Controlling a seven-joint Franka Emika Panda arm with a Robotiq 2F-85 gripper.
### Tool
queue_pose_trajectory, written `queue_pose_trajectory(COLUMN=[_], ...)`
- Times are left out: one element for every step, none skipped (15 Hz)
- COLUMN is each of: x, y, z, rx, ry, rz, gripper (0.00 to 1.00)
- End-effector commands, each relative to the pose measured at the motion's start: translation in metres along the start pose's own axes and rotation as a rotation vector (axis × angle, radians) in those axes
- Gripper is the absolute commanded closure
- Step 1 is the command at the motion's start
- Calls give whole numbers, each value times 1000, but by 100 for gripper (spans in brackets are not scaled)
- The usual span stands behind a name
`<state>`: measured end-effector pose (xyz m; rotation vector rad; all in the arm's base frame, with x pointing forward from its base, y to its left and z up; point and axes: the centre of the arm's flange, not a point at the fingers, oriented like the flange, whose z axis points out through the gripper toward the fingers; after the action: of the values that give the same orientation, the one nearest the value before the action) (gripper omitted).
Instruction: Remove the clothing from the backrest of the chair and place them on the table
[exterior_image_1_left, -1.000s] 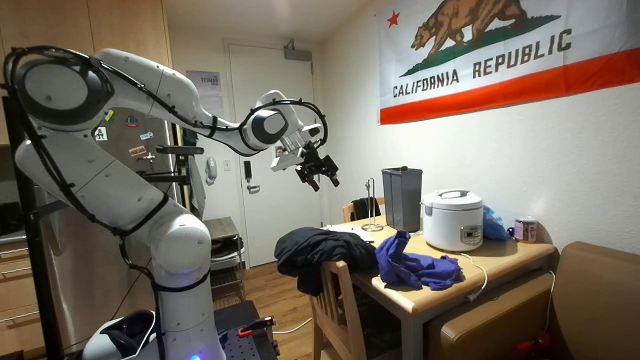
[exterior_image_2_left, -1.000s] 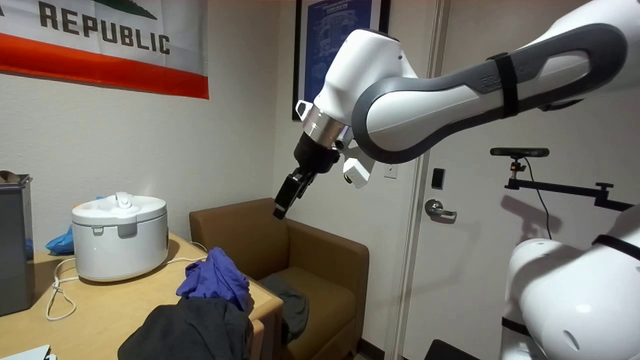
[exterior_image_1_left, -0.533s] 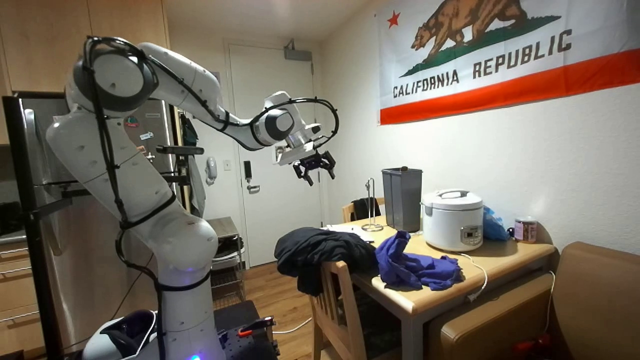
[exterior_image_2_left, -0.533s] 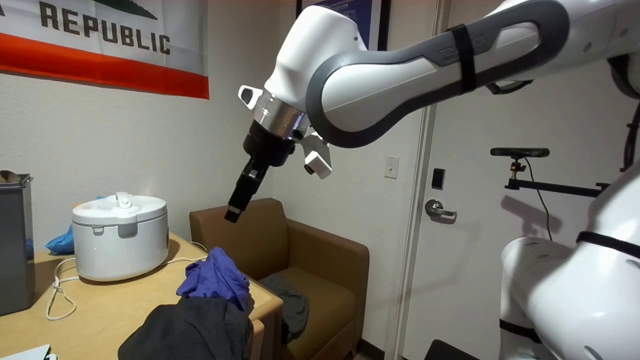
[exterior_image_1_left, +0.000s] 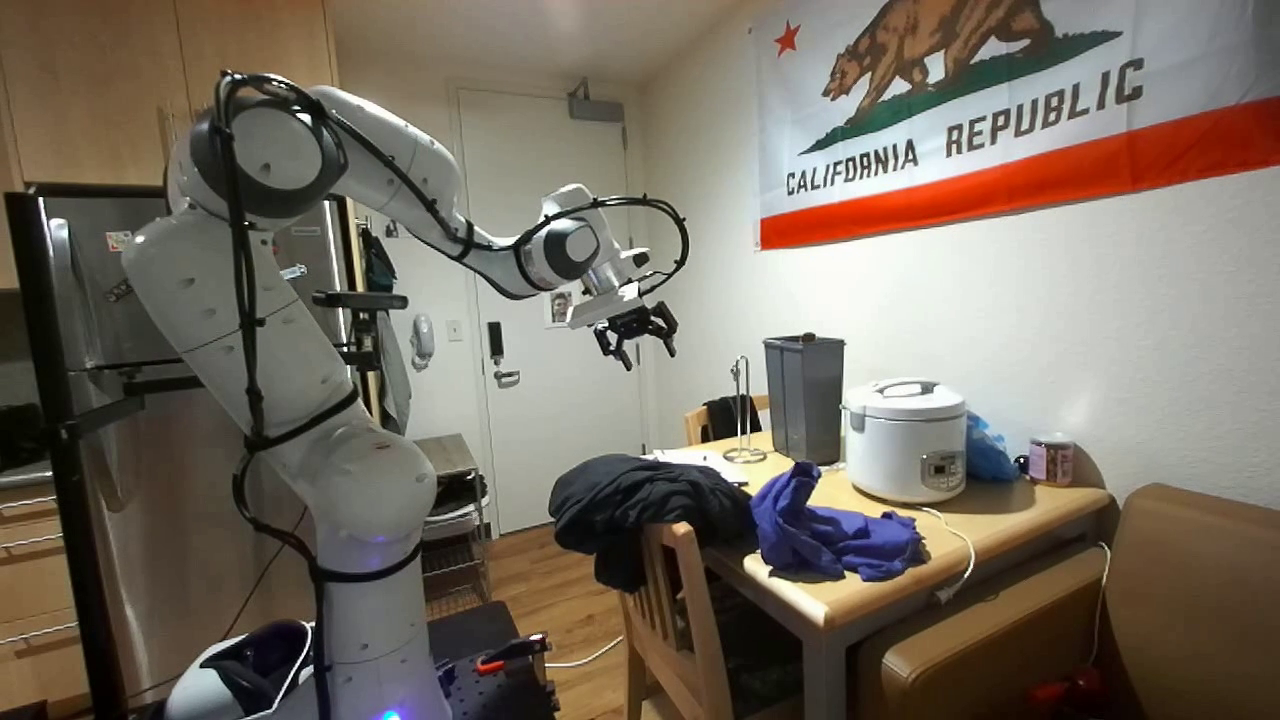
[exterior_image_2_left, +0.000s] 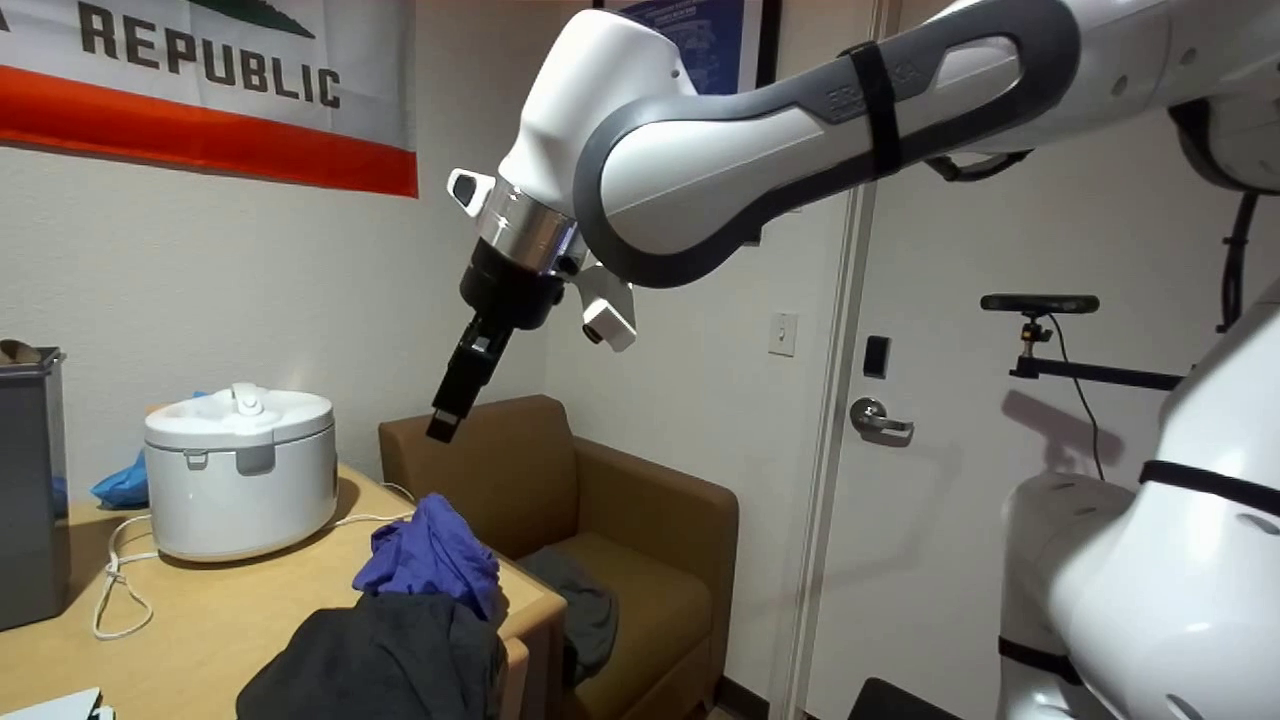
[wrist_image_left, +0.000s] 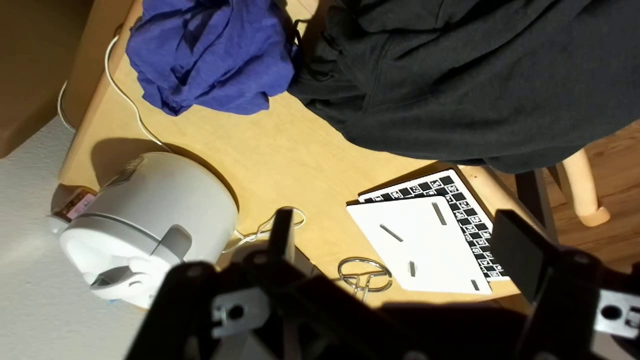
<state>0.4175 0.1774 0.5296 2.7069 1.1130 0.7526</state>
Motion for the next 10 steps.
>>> queue_pose_trajectory(x=[-4, 3, 12, 19, 26, 30, 35, 38, 41, 42], y=[5, 4, 3, 1, -3, -7, -11, -15, -17, -18], z=[12, 15, 18, 21, 25, 30, 34, 39, 45, 50], rx=[29, 38, 41, 45, 55, 64, 73, 81, 87, 92], ry=[35, 75, 97, 115, 126, 134, 142, 144, 145, 149], rz=[28, 15, -3, -26, -54, -81, -104, -126, -141, -151], gripper=[0, 0, 0, 0, 0, 0, 0, 0, 0, 0])
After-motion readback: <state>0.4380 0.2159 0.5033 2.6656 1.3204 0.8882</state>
